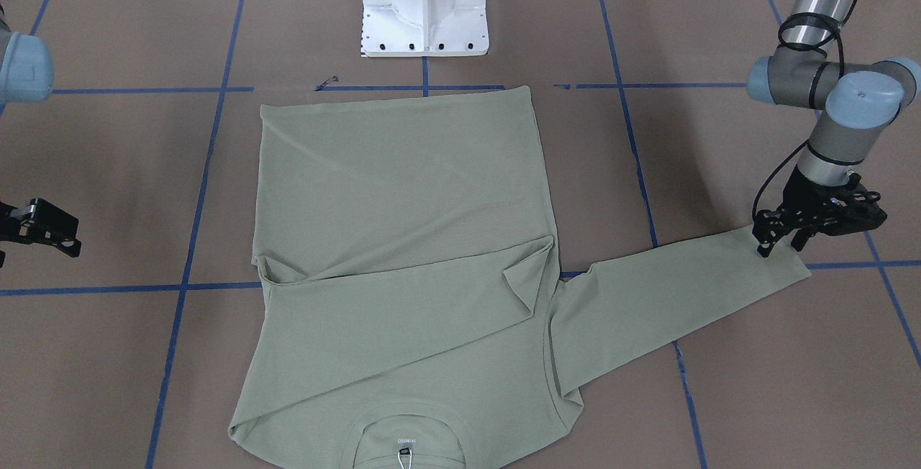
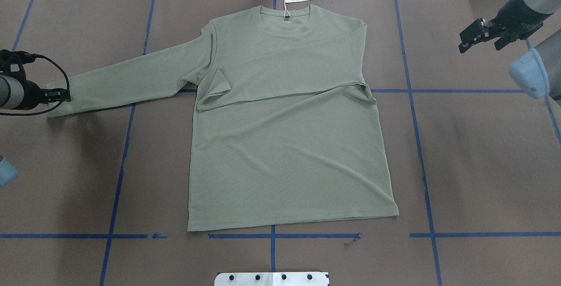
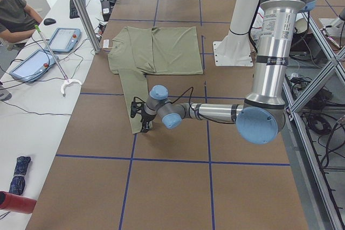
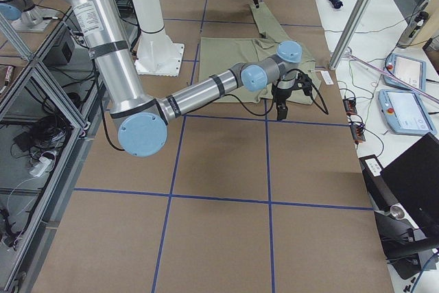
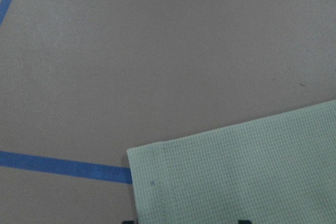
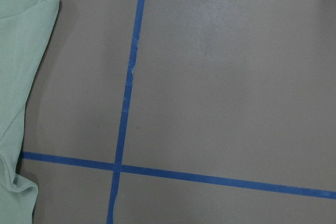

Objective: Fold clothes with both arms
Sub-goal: 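Move the left gripper to the other sleeve cuff and grasp it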

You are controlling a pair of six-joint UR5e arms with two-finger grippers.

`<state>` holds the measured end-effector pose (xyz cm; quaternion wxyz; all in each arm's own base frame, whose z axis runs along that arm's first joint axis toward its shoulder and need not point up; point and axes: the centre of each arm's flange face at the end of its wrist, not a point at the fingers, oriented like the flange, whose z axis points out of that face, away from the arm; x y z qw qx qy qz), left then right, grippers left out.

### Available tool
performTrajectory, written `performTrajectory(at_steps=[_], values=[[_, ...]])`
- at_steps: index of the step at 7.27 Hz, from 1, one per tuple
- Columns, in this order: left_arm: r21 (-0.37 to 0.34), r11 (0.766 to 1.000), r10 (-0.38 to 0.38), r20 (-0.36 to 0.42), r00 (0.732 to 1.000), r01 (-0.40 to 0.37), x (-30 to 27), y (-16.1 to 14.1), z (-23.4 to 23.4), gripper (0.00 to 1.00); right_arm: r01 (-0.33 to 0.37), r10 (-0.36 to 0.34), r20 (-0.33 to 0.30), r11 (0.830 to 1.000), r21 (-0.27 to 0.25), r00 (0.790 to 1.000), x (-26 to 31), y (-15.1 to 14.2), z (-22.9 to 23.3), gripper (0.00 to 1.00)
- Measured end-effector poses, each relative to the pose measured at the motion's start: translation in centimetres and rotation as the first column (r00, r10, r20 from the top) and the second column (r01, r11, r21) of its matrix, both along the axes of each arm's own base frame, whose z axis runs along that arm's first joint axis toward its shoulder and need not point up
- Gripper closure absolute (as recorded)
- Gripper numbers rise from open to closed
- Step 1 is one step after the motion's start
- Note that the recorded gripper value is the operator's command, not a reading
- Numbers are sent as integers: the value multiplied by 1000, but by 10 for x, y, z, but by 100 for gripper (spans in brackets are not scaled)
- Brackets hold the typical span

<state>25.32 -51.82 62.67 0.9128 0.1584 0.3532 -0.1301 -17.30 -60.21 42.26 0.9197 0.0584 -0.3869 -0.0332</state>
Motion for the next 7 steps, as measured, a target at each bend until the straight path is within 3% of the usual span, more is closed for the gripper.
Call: performTrajectory(at_steps=[2,4,7], values=[[-2,1000,0,1,1000,0,-1,1,2,34,-2,2,0,1000,0,1000,0,-1,-1,0],[-4,1000,-2,1,1000,2,-1,1,2,61,-2,2,0,1000,0,1000,0,0,-1,0],[-6,1000,-9,-6,1000,9,0,0,-1,88,-1,1,0,1000,-2,1000,0,0,1,0]])
